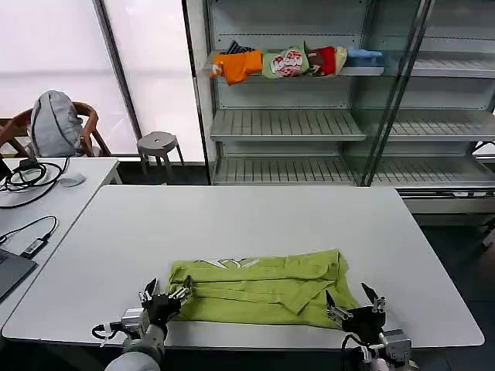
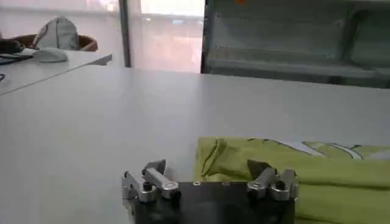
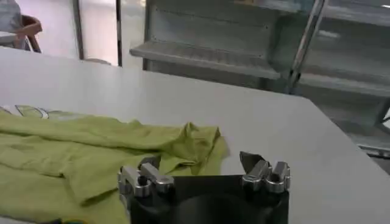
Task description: Fold and organize the clothes.
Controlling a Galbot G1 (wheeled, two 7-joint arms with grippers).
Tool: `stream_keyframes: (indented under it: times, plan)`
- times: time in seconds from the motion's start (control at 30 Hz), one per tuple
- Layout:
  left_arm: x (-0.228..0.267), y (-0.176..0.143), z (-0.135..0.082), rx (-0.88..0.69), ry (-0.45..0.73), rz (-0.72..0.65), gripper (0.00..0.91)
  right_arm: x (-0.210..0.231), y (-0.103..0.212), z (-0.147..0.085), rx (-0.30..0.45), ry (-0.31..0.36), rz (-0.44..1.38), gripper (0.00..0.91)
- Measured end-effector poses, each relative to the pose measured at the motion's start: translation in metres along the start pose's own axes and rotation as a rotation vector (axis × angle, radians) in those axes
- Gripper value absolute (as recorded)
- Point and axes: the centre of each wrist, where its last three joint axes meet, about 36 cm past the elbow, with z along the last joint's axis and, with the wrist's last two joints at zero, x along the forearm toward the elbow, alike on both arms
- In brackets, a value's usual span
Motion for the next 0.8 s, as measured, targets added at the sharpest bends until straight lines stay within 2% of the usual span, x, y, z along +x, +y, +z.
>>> stream_keyframes:
  times: [0.1, 0.17, 0.23, 0.27, 0.8]
  plan:
    - [-0.002, -0.003, 0.002, -0.020, 0.003, -0.006, 0.907, 0.002, 0.001, 0.000, 0.001, 0.000, -0.001, 0.907]
    - [-0.003, -0.004, 0.003, -0.031, 0.004, -0.010, 0.464, 0.002, 0.001, 0.000, 0.002, 0.000, -0.001, 0.907]
    - [-0.003, -0.004, 0.004, -0.042, 0.006, -0.015, 0.071, 0.003, 0.001, 0.000, 0.002, 0.000, 0.001, 0.907]
    - [-0.003, -0.004, 0.005, -0.048, 0.008, -0.016, 0.020, 0.003, 0.002, 0.000, 0.002, 0.001, 0.001, 0.907]
    - [0.002, -0.012, 0.016, -0.128, 0.005, -0.007, 0.010, 0.003, 0.005, 0.004, 0.001, 0.010, -0.003, 0.907]
